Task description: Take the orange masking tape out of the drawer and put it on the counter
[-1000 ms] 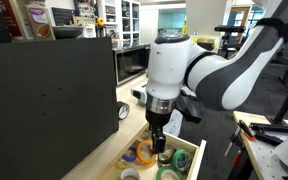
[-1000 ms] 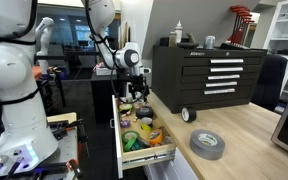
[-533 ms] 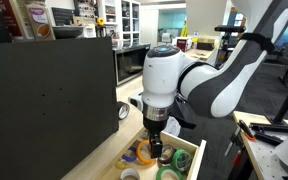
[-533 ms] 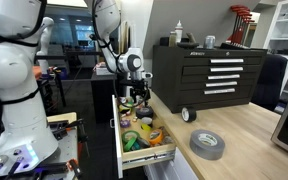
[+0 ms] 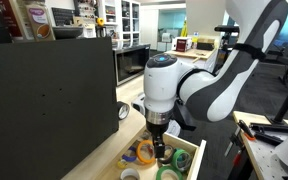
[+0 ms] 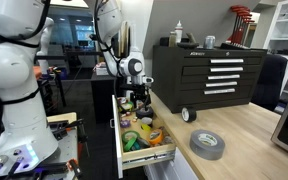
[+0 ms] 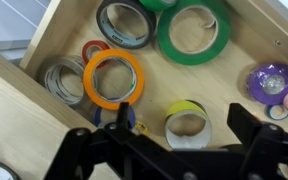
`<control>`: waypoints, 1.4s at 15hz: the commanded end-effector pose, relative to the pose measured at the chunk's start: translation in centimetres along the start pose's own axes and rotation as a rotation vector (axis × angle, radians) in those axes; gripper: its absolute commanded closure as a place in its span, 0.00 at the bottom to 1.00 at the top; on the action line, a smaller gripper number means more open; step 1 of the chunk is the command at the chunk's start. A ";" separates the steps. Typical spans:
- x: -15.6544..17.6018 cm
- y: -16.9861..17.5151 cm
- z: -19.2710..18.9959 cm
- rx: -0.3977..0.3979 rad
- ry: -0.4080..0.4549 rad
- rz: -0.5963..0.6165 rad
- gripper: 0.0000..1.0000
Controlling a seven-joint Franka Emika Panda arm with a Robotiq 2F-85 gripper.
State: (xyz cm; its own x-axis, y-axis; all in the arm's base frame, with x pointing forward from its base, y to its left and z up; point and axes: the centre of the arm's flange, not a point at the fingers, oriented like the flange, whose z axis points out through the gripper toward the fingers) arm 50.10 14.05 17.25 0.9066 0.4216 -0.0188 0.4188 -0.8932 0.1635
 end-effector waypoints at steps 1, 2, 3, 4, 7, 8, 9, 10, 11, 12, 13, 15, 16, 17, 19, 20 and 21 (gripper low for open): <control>-0.9 0.3 3.1 -0.022 -0.038 0.013 0.00; -1.2 0.3 3.8 -0.016 -0.048 0.014 0.00; -1.5 0.2 4.6 -0.021 -0.055 0.018 0.00; -1.7 0.1 5.4 -0.016 -0.060 0.017 0.00; -1.9 -0.4 7.6 -0.009 -0.052 -0.006 0.00; -2.0 -0.7 8.5 -0.006 -0.046 -0.017 0.00; -2.1 -0.9 9.2 -0.002 -0.041 -0.023 0.00; -2.2 -1.0 9.9 -0.001 -0.030 -0.033 0.00; -2.4 -1.2 10.4 0.003 -0.024 -0.043 0.00; -2.4 -1.3 11.0 -0.005 -0.014 -0.049 0.00; -2.4 -1.4 11.4 -0.005 -0.003 -0.050 0.00; -2.2 -1.5 12.2 -0.006 0.014 -0.057 0.00; -2.0 -1.5 12.5 -0.010 0.022 -0.061 0.00; -1.8 -1.6 12.9 -0.017 0.026 -0.066 0.00; -1.2 -1.5 13.5 -0.026 0.029 -0.071 0.00; -0.9 -1.4 13.8 -0.031 0.030 -0.073 0.00; -0.5 -1.3 14.2 -0.037 0.031 -0.073 0.00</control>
State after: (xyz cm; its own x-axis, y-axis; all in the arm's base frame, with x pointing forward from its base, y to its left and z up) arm 48.67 12.65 4.30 0.8786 0.4771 -0.0213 0.4730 -0.8631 0.1769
